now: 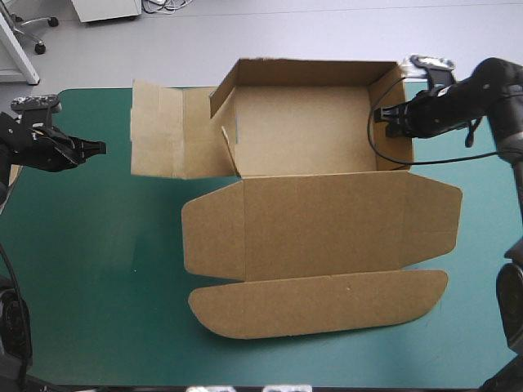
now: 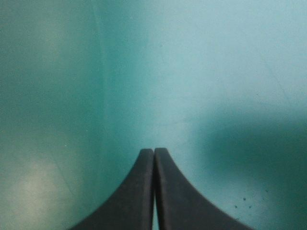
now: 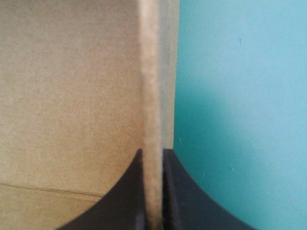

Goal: Fold the box

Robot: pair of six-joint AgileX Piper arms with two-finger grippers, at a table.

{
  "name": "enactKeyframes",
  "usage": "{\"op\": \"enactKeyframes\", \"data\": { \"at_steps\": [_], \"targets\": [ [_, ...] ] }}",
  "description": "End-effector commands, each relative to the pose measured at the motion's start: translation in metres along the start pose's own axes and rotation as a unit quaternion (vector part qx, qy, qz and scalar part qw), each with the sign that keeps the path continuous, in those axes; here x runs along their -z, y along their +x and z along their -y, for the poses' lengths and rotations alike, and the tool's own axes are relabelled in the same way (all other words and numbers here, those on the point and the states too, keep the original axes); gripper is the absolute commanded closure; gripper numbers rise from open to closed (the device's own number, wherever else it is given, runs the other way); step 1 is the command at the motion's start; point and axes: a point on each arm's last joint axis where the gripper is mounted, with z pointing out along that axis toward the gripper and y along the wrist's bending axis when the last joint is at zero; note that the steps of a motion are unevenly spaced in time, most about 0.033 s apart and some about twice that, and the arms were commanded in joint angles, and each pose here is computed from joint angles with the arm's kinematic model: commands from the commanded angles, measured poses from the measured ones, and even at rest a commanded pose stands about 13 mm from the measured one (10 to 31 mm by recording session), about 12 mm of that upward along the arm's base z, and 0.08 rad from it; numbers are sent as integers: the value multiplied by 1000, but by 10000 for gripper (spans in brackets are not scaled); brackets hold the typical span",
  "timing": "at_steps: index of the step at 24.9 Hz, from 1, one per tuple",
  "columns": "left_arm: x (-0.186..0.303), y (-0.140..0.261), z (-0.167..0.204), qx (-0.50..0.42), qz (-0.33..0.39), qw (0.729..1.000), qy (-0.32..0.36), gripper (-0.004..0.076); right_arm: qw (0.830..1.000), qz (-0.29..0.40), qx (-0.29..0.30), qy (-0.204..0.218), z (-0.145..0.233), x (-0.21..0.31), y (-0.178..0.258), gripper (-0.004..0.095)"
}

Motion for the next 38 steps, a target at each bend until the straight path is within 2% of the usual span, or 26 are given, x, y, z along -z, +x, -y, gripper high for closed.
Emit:
{"op": "enactKeyframes", "data": {
  "at_steps": [1, 5, 8, 12, 20, 26, 31, 38],
  "targets": [
    [11, -1, 7, 8, 41, 999, 22, 738, 996, 84, 11, -32, -20, 67, 2, 922],
    [-2, 8, 11, 20, 36, 998, 52, 738, 993, 107, 26, -33, -32, 89, 9, 922],
    [-7, 13, 18, 27, 31, 995, 91, 738, 991, 120, 24, -61, -41, 97, 11, 922],
    [-6, 12, 33, 34, 45, 982, 179, 738, 984, 133, 33, -114, -54, 105, 12, 922],
    [2, 7, 64, 22, 69, 953, 296, 738, 981, 105, 82, -140, -88, 93, 19, 922],
    [3, 11, 94, -13, 51, 940, 338, 738, 985, 73, 87, -132, -96, 73, 20, 922],
    [10, 12, 109, -16, 45, 919, 391, 738, 993, 30, 70, -95, -81, 34, 11, 922],
    [15, 10, 113, -9, 55, 903, 425, 738, 993, -6, 41, -112, -71, -10, 3, 922]
  ]
}}
